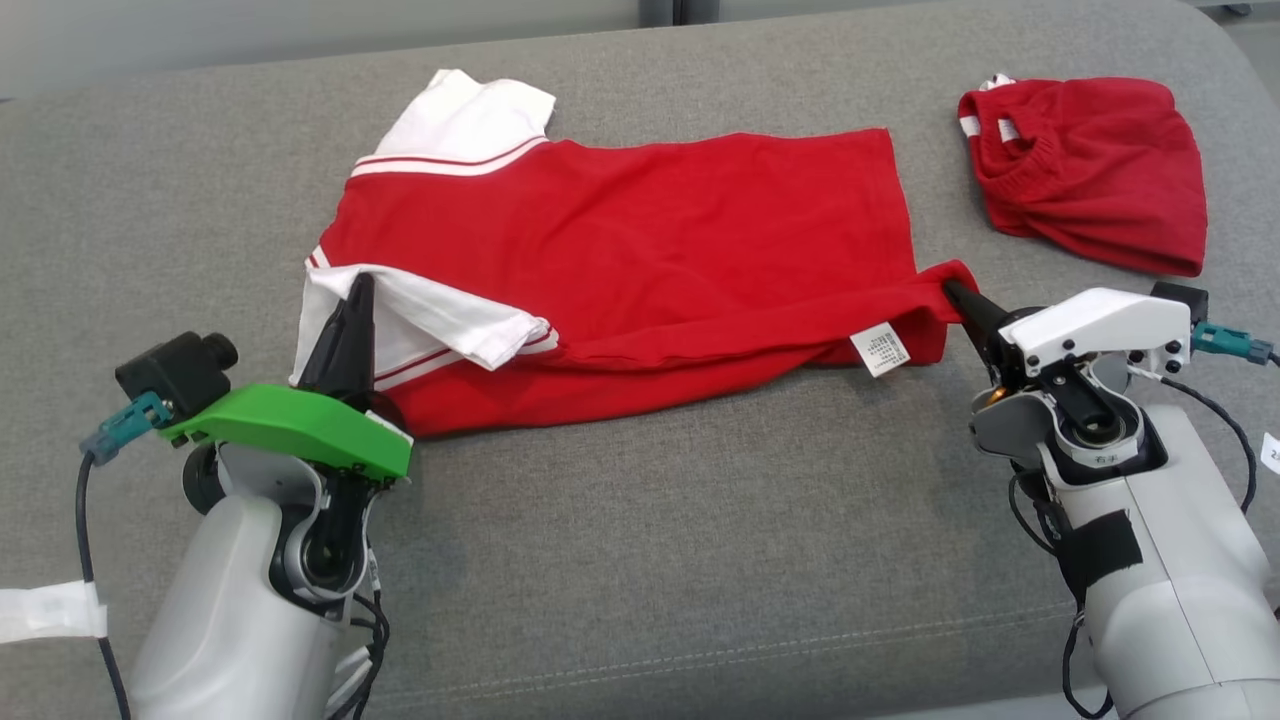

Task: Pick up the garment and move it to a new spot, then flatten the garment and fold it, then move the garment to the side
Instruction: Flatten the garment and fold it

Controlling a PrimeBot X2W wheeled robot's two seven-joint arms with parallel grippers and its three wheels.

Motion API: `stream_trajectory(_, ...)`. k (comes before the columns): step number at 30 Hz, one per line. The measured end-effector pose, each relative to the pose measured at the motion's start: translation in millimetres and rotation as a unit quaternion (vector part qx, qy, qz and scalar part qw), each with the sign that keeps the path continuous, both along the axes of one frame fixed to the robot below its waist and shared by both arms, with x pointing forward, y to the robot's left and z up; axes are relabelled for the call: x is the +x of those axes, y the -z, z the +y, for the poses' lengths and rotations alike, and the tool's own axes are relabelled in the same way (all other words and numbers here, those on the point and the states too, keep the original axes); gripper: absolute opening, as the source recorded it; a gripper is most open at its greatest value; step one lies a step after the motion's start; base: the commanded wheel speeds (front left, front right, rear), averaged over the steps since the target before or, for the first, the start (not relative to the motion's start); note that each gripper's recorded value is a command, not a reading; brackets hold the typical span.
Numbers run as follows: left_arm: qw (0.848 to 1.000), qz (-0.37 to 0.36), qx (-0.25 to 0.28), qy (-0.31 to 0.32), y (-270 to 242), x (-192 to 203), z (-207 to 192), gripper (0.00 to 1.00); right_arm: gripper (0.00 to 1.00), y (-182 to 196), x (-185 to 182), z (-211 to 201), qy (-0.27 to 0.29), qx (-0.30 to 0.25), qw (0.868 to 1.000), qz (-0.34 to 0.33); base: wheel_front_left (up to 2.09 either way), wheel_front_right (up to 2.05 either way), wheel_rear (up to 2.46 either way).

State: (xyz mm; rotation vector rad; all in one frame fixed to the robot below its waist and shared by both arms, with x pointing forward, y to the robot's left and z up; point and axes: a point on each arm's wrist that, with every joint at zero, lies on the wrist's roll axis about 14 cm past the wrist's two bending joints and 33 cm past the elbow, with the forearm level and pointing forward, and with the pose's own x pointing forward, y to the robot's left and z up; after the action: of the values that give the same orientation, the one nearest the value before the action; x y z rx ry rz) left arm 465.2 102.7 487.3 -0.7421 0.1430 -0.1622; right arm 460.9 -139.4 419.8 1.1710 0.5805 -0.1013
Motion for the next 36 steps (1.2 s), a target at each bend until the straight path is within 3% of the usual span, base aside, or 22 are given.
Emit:
stream_trajectory(2, 1.000, 0.004, 0.004, 0.002, 3, 3, -1, 0.00, 0.00, 3, 1, -1, 0.000, -0.007, 1.000, 0.004, 0.00, 0.00, 0.00)
stream_trajectory(3, 1.000, 0.008, 0.008, 0.004, 7, 5, -2, 0.00, 0.06, 6, 3, -3, 0.002, -0.011, 1.000, 0.008, 0.00, 0.00, 0.00)
stream_trajectory(4, 1.000, 0.012, 0.010, 0.004, 10, 7, -3, 0.00, 0.26, 8, 5, -5, 0.005, -0.012, 1.000, 0.011, 0.00, 0.00, 0.00)
stream_trajectory(5, 1.000, 0.015, 0.012, 0.004, 13, 10, -4, 0.10, 0.35, 9, 7, -8, 0.012, -0.012, 1.000, 0.012, 0.00, 0.00, 0.00)
stream_trajectory(6, 1.000, 0.016, 0.012, 0.003, 15, 12, -4, 0.30, 0.55, 9, 10, -11, 0.019, -0.011, 1.000, 0.012, 0.00, 0.00, 0.00)
stream_trajectory(7, 1.000, 0.017, 0.012, 0.001, 16, 15, -4, 0.38, 0.91, 9, 13, -14, 0.026, -0.007, 1.000, 0.013, 0.00, 0.00, 0.00)
stream_trajectory(8, 1.000, 0.017, 0.012, -0.001, 16, 17, -4, 0.57, 1.00, 11, 15, -17, 0.033, -0.002, 0.999, 0.016, 0.00, 0.00, 0.00)
stream_trajectory(9, 1.000, 0.017, 0.013, -0.002, 17, 18, -4, 0.89, 1.00, 13, 16, -19, 0.038, 0.001, 0.999, 0.021, 0.00, 0.00, 0.00)
stream_trajectory(10, 1.000, 0.016, 0.013, -0.004, 17, 20, -4, 1.00, 1.00, 15, 15, -21, 0.042, 0.003, 0.999, 0.026, 0.00, 0.00, 0.00)
stream_trajectory(14, 1.000, 0.012, 0.014, -0.009, 17, 24, -1, 1.00, 1.00, 22, 15, -22, 0.047, 0.006, 0.998, 0.040, 0.00, 0.00, 0.00)
stream_trajectory(19, 1.000, 0.004, 0.012, -0.016, 15, 29, 2, 1.00, 1.00, 9, 25, -6, 0.002, -0.012, 1.000, 0.026, 0.00, 0.00, 0.00)
stream_trajectory(25, 1.000, -0.020, 0.003, -0.012, 3, 34, -2, 1.00, 1.00, -7, 32, -28, 0.019, -0.032, 0.999, 0.003, 0.00, 0.00, 0.00)
stream_trajectory(36, 1.000, -0.024, 0.001, 0.003, 3, 10, -11, 1.00, 1.00, -46, 32, -71, 0.020, -0.173, 0.979, -0.105, 0.00, 0.00, 0.00)
